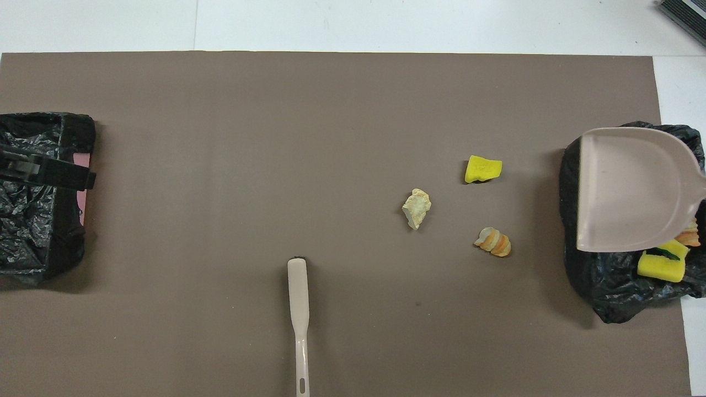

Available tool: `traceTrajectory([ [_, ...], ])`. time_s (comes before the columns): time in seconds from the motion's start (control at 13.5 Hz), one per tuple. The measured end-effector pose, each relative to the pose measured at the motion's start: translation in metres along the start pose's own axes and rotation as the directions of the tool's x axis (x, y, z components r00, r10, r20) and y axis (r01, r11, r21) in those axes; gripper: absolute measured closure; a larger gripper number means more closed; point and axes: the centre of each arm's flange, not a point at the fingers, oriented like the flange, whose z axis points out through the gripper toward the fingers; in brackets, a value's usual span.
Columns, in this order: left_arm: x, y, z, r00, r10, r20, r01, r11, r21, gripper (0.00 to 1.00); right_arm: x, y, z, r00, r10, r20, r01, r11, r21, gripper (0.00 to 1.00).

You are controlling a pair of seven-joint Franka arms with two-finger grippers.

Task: Sweep and dump trash in bin
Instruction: 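Bring the empty dustpan back to the table center with the right gripper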

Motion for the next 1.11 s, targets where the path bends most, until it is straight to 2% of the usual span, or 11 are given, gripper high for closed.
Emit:
traceTrajectory([
  [0.3,0.000,-0.001,0.000,1.000,-0.001,0.000,0.001,1.000,0.000,0.00,0.082,-0.032,0.011,0.973,0.231,-0.008,-0.231,0.973,0.022,0.67],
  [0.52,0.000,-0.001,0.000,1.000,-0.001,0.000,0.001,1.000,0.000,0.00,0.153,-0.052,0.025,0.928,0.369,-0.045,-0.367,0.929,0.041,0.67],
  [0.66,0.000,-0.001,0.000,1.000,-0.001,0.000,0.001,1.000,0.000,0.00,0.200,-0.064,0.034,0.882,0.464,-0.083,-0.463,0.886,0.039,0.67],
  [0.81,0.000,-0.001,0.000,1.000,-0.001,0.000,0.001,1.000,0.000,0.00,0.242,-0.079,0.038,0.814,0.565,-0.134,-0.562,0.825,0.063,0.67],
  [0.89,0.000,-0.001,0.000,1.000,-0.001,0.000,0.001,1.000,0.000,0.00,0.262,-0.088,0.039,0.767,0.620,-0.162,-0.613,0.784,0.097,0.67],
  [1.11,0.000,-0.001,0.000,1.000,-0.001,0.000,0.001,1.000,0.000,0.00,0.323,-0.117,0.041,0.587,0.784,-0.201,-0.761,0.619,0.193,0.67],
])
